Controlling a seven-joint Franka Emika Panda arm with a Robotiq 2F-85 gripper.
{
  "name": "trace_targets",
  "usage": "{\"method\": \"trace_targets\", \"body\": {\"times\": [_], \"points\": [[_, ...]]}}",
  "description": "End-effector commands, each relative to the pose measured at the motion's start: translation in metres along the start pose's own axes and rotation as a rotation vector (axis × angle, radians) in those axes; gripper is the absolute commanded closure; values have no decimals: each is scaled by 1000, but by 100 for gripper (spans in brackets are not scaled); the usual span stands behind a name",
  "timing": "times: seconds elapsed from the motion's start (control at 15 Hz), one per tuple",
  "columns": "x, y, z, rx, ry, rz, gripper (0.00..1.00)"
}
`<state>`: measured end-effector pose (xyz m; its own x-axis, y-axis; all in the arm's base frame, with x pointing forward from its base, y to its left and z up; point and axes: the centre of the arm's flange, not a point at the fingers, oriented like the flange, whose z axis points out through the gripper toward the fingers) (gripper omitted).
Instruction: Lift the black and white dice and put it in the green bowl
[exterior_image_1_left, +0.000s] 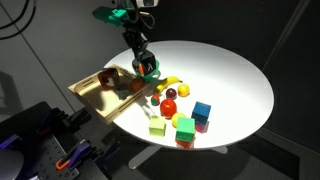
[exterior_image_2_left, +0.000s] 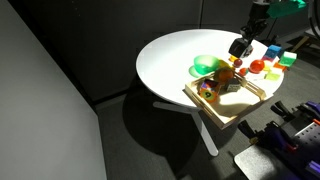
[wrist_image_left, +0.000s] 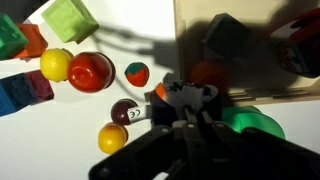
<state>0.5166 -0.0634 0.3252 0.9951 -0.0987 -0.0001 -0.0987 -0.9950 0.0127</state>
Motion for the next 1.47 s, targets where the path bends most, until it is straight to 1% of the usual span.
{"method": "trace_targets", "body": {"times": [0.0, 0.07, 0.53, 0.6, 0.87, 1.4], "points": [[-3, 0, 0, 3, -2, 2, 97], [-5, 0, 1, 3, -4, 3, 92], [-4, 0, 4, 3, -10, 2, 92], [-5, -2, 5, 3, -12, -6, 97], [-11, -24, 9, -6, -22, -64, 97], [-31, -87, 22, -27, -58, -216, 97]]}}
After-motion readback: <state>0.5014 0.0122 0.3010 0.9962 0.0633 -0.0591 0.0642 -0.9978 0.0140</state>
